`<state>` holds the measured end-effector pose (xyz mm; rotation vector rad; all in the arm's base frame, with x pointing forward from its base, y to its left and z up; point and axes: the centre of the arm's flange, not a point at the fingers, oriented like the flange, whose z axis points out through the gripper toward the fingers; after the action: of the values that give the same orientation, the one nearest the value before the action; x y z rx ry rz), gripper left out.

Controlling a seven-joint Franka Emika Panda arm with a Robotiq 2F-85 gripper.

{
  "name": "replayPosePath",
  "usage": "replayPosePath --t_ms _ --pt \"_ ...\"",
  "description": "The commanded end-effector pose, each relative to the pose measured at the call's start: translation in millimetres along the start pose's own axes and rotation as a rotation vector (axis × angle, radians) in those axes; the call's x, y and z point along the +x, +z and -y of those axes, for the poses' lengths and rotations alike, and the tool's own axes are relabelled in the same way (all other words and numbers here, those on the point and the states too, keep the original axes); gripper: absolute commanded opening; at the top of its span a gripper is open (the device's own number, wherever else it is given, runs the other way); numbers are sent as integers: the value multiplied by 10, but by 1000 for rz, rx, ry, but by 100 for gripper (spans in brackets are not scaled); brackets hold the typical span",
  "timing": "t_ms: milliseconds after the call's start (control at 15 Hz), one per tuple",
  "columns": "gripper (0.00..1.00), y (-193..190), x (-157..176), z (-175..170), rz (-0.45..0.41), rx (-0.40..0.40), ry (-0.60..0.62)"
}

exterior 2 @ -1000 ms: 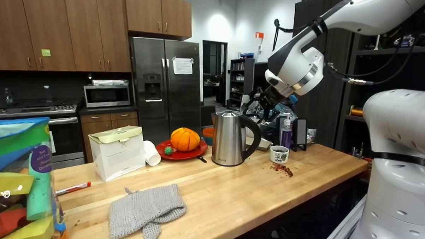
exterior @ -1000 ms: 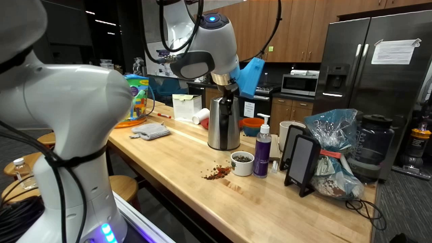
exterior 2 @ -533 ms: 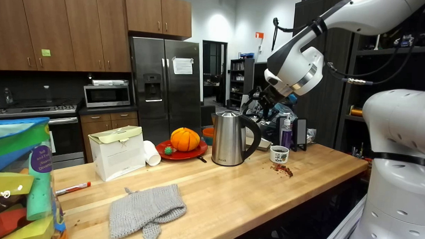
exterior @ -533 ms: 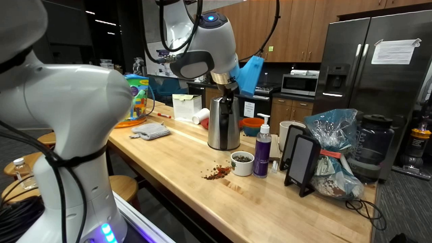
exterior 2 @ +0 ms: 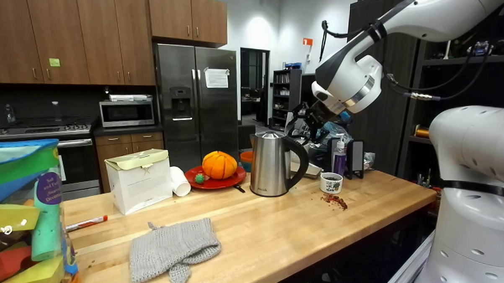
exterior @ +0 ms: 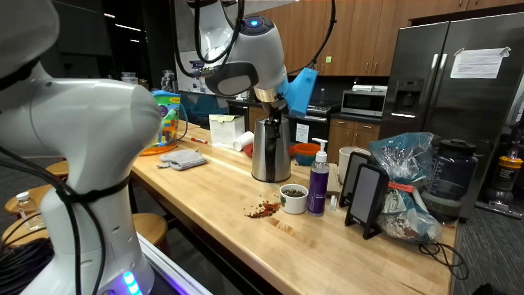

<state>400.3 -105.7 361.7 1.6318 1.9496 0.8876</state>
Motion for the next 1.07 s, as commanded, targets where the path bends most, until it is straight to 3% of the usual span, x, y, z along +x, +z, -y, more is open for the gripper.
replayPosePath --t_ms 0,600,1000 --pt "100 -88 79 200 11 -19 -10" --pt "100 -258 -3 168 49 -54 -15" --pt "100 -377 38 211 32 -36 -38"
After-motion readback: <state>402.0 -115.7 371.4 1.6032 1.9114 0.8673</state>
